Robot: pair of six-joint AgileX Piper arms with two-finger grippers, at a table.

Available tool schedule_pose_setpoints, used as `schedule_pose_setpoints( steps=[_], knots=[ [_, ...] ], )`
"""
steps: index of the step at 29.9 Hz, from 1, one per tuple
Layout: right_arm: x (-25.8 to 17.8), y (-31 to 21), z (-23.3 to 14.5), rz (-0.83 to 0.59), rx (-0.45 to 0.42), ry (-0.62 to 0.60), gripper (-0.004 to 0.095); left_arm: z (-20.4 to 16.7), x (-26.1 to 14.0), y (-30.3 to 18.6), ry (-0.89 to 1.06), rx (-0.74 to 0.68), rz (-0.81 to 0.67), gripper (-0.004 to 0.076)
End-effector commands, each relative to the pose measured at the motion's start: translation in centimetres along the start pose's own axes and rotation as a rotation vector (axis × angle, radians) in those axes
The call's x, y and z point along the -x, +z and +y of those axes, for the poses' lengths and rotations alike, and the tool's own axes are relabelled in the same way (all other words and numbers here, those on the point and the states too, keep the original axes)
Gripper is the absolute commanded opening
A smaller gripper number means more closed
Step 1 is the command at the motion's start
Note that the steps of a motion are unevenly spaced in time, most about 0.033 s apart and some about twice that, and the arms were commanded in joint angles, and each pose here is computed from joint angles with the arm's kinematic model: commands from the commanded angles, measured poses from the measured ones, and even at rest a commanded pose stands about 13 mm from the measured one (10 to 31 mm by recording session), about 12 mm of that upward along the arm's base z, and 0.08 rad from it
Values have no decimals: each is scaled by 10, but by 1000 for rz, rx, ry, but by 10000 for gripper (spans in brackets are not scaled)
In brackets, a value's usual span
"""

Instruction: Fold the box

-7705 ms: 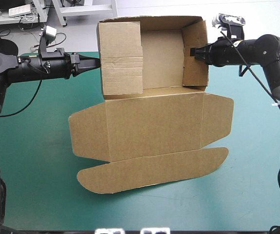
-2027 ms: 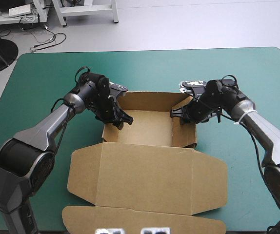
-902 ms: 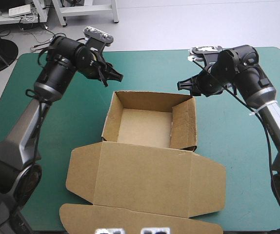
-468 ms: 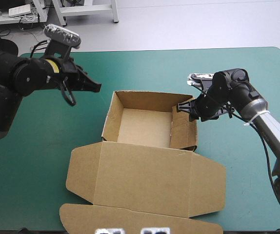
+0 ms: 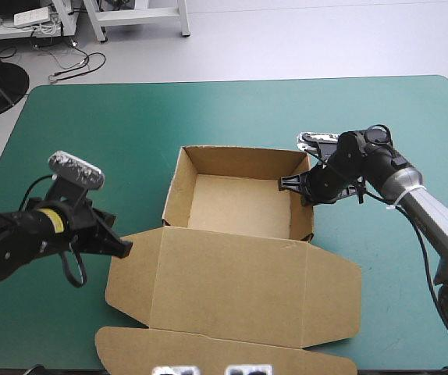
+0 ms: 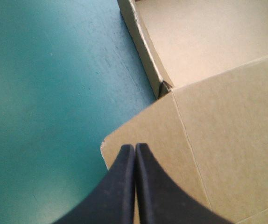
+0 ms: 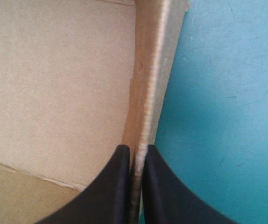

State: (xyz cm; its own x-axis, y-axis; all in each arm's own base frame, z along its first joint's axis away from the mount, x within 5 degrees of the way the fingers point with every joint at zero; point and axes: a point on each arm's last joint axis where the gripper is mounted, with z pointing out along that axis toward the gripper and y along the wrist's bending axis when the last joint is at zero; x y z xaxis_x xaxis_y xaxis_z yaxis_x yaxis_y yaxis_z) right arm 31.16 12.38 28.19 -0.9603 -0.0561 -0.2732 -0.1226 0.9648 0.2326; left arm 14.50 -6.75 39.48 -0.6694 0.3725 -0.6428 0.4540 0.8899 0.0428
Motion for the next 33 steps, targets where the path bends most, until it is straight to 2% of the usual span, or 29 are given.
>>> schedule_pose_setpoints(
  steps=[1, 9, 14, 17, 18, 21, 23, 27, 33],
  knots=[
    [4, -14, 4, -63, 30, -13, -19, -4, -25, -12, -16, -27, -98, -9],
    [13, -20, 1, -121, 12, -6, -20, -6, -85, -17, -82, -27, -128, -9],
    [31, -53, -27, -201, -15, 59, -19, -6, -110, -22, -91, -7, -161, -9],
    [34, -81, -65, -227, -107, 108, -20, -3, -119, -29, -86, 21, -181, -9],
    [33, -93, -80, -230, -161, 126, -20, -3, -121, -32, -88, 31, -194, -9],
    [22, -117, -130, -213, -286, 196, -20, 2, -124, -36, -79, 80, -215, -9],
    [12, -129, -160, -190, -338, 245, -20, 5, -124, -36, -72, 121, -218, -9],
    [-9, -147, -211, -182, -370, 376, -20, 11, -122, -38, -86, 186, -250, -9],
    [-20, -150, -251, -228, -360, 497, -20, 13, -121, -39, -77, 207, -259, -9]
  ],
)
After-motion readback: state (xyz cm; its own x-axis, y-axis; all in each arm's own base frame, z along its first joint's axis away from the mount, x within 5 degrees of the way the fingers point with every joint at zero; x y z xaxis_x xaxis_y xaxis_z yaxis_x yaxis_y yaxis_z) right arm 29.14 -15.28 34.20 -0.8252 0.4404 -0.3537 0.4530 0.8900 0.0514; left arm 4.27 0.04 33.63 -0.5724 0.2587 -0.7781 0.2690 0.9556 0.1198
